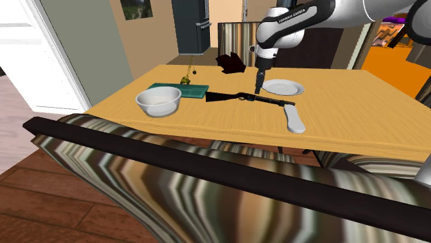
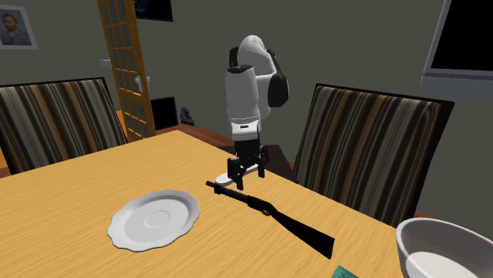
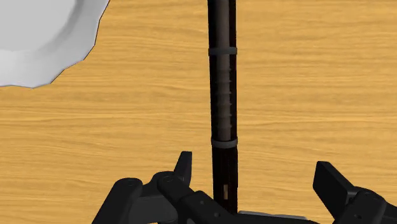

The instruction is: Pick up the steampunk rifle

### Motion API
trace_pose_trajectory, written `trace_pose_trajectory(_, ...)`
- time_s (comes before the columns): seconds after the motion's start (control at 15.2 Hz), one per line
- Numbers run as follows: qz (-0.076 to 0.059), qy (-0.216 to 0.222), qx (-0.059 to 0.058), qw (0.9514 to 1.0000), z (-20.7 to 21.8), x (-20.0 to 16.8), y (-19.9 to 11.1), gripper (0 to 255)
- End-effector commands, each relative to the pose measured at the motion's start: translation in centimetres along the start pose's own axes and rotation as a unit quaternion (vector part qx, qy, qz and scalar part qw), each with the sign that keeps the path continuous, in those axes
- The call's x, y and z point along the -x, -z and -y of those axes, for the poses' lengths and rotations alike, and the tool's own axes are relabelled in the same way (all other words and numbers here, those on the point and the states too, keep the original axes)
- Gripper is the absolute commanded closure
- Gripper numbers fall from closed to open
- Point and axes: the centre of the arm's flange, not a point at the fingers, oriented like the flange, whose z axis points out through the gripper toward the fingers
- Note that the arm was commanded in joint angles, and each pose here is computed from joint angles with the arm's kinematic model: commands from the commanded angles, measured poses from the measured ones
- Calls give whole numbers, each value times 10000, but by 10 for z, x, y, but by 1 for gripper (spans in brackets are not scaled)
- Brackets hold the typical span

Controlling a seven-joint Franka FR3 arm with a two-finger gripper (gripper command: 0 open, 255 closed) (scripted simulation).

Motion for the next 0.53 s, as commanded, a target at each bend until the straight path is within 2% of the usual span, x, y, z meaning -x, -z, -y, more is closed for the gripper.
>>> trace_pose_trajectory(0.0, -49, 274, 1, 9996, -12, -22, -9, 0)
trace_pose_trajectory(0.07, -70, 396, 3, 9992, -16, -32, -13, 0)
trace_pose_trajectory(0.46, -70, 396, 3, 9992, -17, -28, -45, 0)
